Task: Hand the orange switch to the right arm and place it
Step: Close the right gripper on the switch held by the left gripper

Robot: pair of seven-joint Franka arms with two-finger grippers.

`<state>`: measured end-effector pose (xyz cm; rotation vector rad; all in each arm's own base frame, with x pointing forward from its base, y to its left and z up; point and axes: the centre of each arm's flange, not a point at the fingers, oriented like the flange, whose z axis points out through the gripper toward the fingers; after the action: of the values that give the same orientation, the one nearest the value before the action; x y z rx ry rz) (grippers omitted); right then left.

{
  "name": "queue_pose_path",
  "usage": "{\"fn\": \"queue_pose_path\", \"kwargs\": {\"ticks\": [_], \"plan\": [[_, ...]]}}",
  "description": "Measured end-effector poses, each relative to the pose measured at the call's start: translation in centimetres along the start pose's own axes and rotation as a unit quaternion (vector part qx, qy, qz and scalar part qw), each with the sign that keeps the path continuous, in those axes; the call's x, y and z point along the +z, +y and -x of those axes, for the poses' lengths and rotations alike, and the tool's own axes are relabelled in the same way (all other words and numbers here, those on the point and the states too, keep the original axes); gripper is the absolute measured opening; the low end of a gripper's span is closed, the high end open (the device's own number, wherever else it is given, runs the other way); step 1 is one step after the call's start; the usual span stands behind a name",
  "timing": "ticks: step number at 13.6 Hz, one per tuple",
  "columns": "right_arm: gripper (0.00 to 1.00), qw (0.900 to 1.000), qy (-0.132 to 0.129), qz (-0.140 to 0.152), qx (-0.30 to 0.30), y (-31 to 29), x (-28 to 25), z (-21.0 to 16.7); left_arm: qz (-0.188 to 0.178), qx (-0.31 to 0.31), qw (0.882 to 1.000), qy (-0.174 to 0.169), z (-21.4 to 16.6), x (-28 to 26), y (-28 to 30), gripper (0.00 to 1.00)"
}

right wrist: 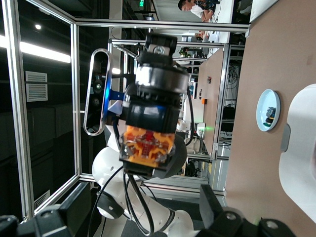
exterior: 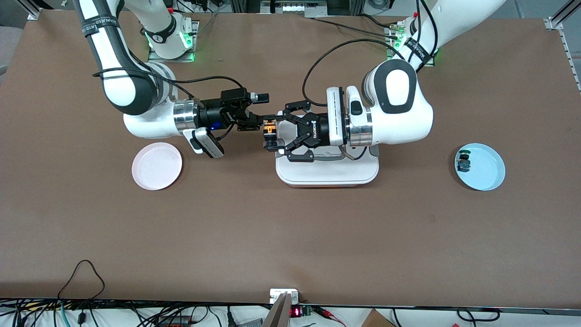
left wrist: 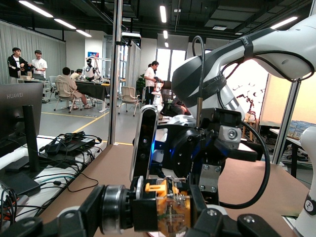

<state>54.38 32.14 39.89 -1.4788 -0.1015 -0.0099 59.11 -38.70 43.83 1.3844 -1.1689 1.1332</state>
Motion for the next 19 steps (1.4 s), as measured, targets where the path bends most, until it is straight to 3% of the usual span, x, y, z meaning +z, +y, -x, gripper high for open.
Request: {"fn": "queue_pose_path", "kwargs": {"ticks": [12, 17, 19], "plan": [[0.93, 1.0, 0.013, 0.002, 0.005, -0.5, -0.4, -2.2, 0.0, 0.0, 1.0, 0.0, 0.0, 0.0, 0.0, 0.72], [0.85, 1.0, 0.015, 0.004, 0.009, -0.2, -0.4, -2.3, 0.0, 0.0, 1.0, 0.0, 0.0, 0.0, 0.0, 0.72], [0.63, 1.0, 0.015, 0.004, 0.01, -0.2, -0.4, -2.3, 0.0, 0.0, 1.0, 0.0, 0.0, 0.0, 0.0, 0.72]]}}
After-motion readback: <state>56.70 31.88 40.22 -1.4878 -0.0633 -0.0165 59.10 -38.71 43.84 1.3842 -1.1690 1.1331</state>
